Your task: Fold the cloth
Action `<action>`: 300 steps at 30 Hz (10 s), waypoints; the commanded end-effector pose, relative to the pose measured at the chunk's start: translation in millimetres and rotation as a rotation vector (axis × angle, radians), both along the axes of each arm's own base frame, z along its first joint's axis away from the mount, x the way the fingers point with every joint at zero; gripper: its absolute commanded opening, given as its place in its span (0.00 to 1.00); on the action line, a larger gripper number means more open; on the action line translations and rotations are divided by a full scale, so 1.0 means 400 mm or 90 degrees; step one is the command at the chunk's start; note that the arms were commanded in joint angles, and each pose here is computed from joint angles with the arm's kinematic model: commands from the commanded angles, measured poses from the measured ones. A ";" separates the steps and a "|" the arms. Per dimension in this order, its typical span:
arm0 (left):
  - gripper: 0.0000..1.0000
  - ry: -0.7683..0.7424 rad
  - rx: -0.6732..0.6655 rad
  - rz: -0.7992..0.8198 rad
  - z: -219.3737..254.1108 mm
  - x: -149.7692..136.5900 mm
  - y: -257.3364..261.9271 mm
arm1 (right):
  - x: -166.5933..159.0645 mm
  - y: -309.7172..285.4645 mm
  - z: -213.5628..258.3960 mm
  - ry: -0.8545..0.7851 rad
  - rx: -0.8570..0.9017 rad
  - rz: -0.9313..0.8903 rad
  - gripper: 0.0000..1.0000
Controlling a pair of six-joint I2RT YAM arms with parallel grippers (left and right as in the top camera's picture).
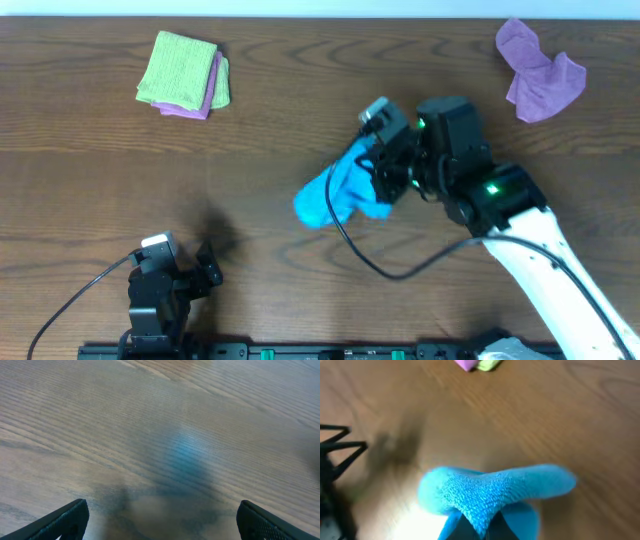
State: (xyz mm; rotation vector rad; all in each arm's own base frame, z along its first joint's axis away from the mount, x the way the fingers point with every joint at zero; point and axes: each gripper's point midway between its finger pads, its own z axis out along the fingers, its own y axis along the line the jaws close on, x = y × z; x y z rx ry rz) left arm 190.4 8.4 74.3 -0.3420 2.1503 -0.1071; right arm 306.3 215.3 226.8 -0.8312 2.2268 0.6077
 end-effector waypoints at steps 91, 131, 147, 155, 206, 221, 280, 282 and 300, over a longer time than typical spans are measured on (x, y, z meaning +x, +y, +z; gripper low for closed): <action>0.95 -0.038 -0.325 0.043 0.042 0.025 -0.095 | 0.022 -0.317 -0.183 0.016 -0.157 -0.178 0.01; 0.96 0.260 -0.454 -0.104 0.214 0.101 -0.282 | -0.070 -0.367 -0.156 0.291 0.110 -0.574 0.75; 0.96 0.426 -0.449 -0.192 0.170 0.228 -0.461 | -0.116 -0.485 -0.211 0.322 0.255 -0.654 0.69; 0.95 0.487 -0.514 -0.273 0.090 0.253 -0.610 | -0.104 -0.491 -0.204 0.300 0.256 -0.648 0.74; 0.96 0.671 -0.588 -0.286 -0.105 0.132 -0.896 | -0.079 -0.500 -0.186 0.263 0.263 -0.646 0.78; 0.62 0.704 -0.636 -0.244 -0.170 0.141 -0.933 | -0.078 -0.501 -0.185 0.260 0.264 -0.645 0.78; 0.58 0.563 -0.396 -0.175 -0.301 0.194 -0.821 | -0.101 -0.463 -0.186 0.308 0.289 -0.610 0.79; 0.54 0.563 -0.370 -0.152 -0.316 0.192 -0.801 | -0.101 -0.461 -0.185 0.309 0.292 -0.607 0.78; 0.06 0.600 -0.357 -0.235 -0.403 0.164 -0.808 | -0.111 -0.447 -0.185 0.310 0.286 -0.575 0.78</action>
